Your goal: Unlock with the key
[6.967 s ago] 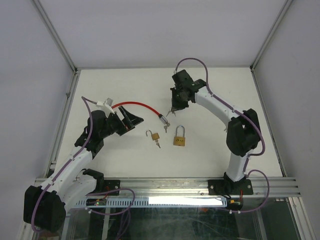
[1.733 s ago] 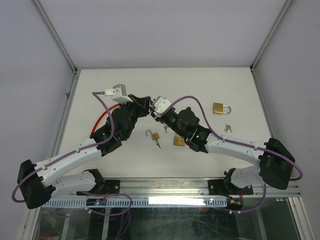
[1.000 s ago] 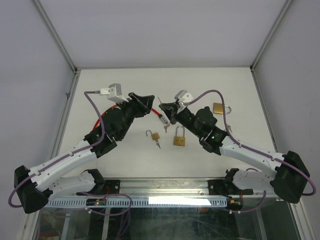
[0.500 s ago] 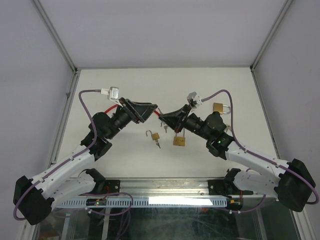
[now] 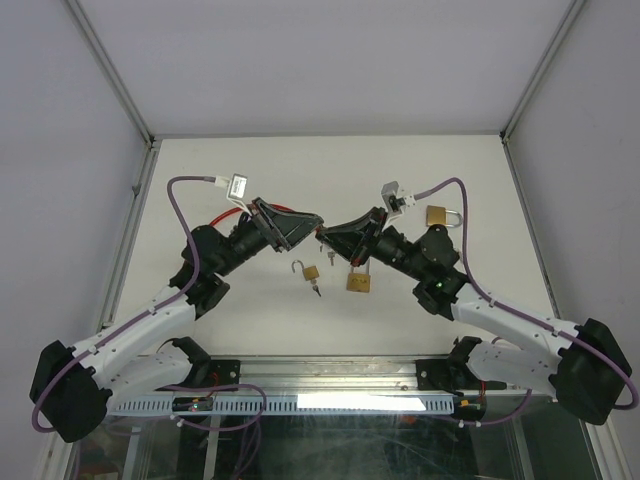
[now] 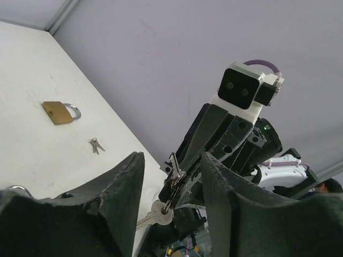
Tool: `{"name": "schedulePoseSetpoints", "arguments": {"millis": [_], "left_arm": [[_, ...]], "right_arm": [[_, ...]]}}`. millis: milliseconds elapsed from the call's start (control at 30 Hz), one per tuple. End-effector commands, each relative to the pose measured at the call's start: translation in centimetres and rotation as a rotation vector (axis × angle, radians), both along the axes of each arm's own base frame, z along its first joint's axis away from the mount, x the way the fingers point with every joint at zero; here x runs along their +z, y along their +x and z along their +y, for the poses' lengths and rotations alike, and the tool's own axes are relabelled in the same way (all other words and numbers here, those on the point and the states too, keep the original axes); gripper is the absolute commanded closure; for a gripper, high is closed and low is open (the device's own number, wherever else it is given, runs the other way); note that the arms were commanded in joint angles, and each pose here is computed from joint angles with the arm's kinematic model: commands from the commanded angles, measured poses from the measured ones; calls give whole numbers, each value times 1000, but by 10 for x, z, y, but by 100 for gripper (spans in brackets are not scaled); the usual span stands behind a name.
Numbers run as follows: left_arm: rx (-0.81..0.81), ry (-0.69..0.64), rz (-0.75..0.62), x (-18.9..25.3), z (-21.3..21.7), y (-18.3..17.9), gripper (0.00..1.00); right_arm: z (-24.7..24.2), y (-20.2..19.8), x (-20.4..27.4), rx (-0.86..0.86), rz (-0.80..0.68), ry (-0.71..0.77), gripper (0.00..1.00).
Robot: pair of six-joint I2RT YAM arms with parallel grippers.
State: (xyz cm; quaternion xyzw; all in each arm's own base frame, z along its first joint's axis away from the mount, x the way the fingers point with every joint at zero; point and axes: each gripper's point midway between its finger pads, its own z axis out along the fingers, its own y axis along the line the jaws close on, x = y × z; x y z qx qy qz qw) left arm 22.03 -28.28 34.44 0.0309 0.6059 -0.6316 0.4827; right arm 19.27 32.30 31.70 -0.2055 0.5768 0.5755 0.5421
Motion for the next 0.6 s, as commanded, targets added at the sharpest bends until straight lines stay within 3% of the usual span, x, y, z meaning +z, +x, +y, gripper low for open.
{"name": "schedulePoseSetpoints", "arguments": {"millis": [0,333,400,500,567], "left_arm": [[-56,-64,-44,18,-1,-11,56],[-80,-64,-103,25,-3,-16,97],[-60,-53,-127,27,0,-15,100],[-41,-36,-146,28,2,-14,100],[-38,-33,-147,27,2,-14,100]], "right_arm": [[-8,-13,33,34,-52,104,100],[-8,-16,30,48,-37,95,99],[-12,-15,33,26,-40,101,90],[-18,-14,37,-6,-52,110,69],[-19,-15,39,-2,-63,103,62]]}}
